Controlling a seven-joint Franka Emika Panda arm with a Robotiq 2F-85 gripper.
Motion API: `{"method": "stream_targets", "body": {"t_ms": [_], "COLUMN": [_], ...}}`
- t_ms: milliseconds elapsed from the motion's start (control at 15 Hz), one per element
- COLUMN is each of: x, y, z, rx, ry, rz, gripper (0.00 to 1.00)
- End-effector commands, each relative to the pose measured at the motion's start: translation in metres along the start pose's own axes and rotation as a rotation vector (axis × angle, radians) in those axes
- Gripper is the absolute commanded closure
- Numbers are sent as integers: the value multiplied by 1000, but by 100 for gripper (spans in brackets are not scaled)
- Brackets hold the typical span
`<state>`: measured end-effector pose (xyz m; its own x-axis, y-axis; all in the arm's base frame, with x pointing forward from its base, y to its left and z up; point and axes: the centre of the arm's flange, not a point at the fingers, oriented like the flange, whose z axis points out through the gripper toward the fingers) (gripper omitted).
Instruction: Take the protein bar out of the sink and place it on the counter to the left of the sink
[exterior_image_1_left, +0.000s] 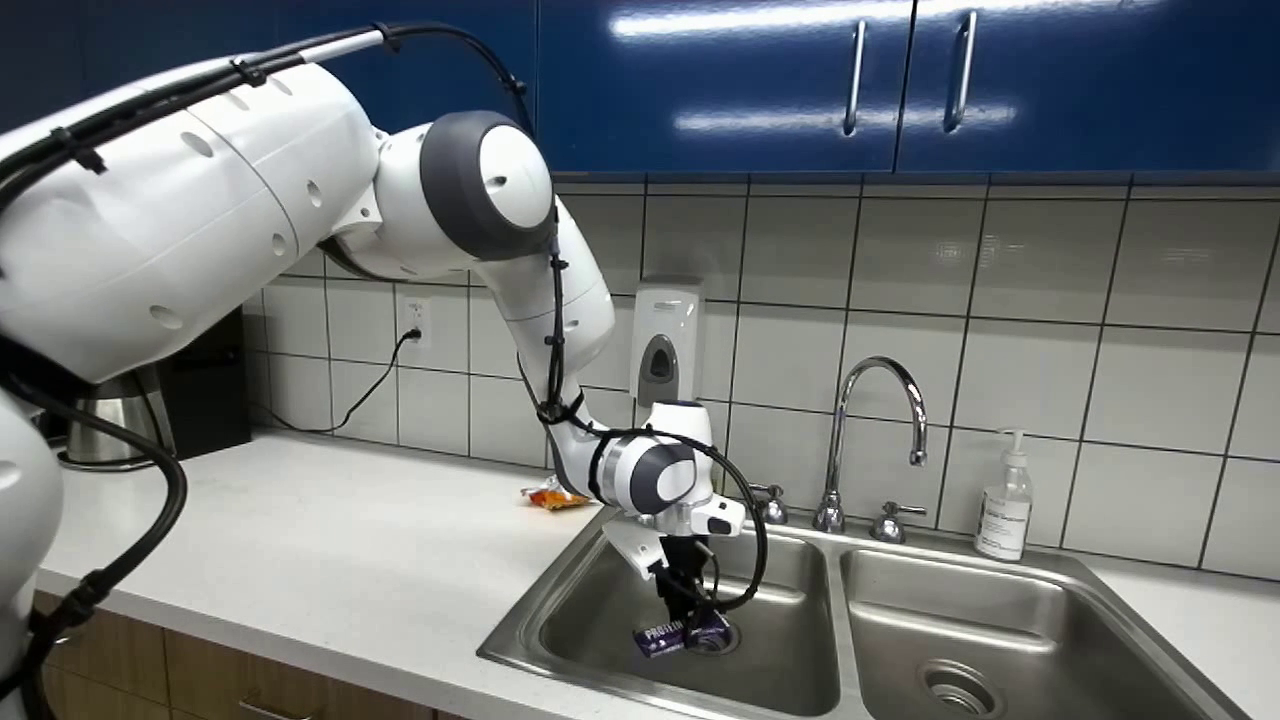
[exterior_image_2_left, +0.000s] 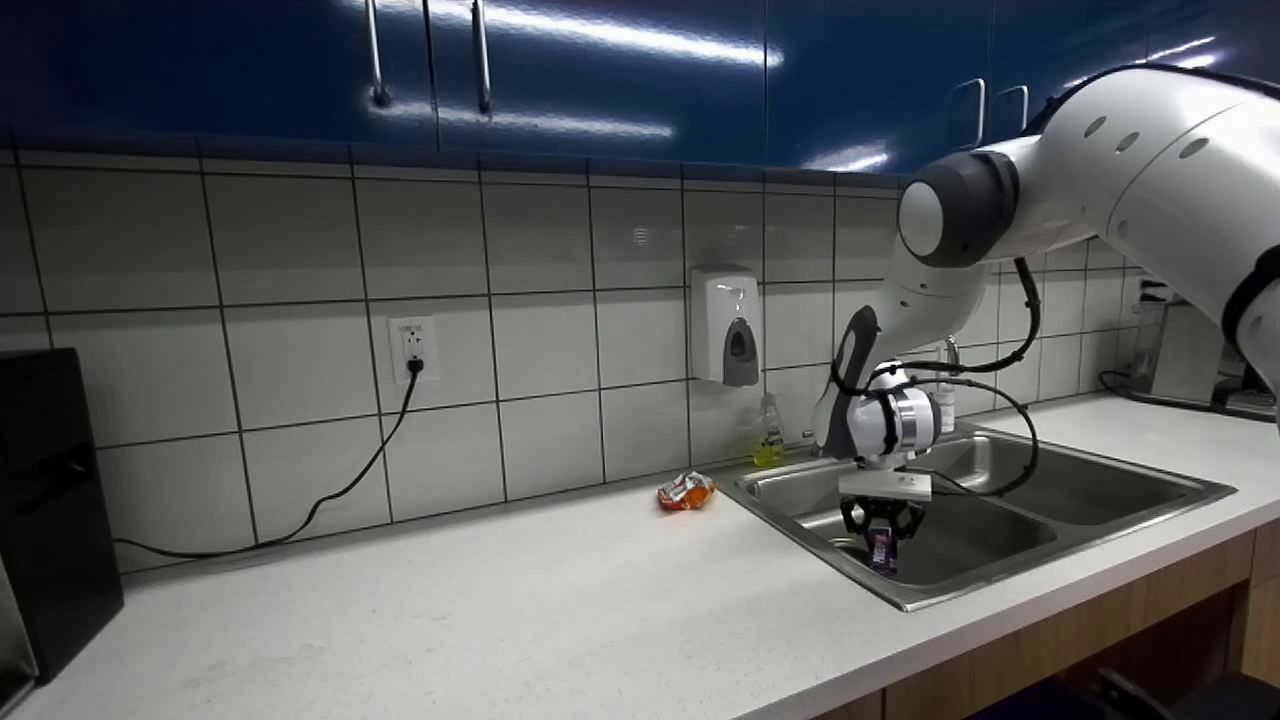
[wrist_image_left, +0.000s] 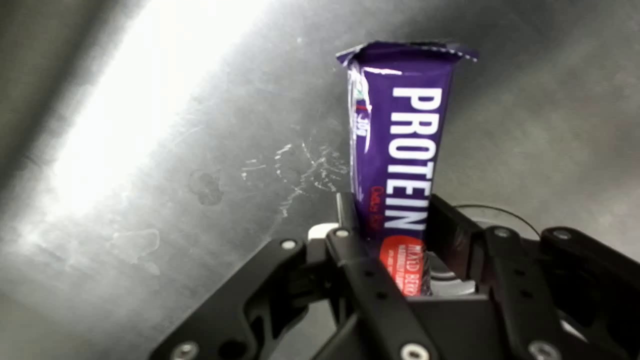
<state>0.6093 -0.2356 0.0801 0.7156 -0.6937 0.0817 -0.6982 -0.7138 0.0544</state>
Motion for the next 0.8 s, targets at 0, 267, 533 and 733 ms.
{"method": "stream_targets", "body": {"t_ms": [0, 267, 533, 733], "x": [-12, -19, -35, -58], "y": [6, 12, 17, 16], "z": [-49, -88, -123, -146], "rx": [4, 18, 23, 18], "ry": [11, 38, 47, 57], "rz": [0, -19, -119, -264], "gripper": [87, 87, 87, 87]}}
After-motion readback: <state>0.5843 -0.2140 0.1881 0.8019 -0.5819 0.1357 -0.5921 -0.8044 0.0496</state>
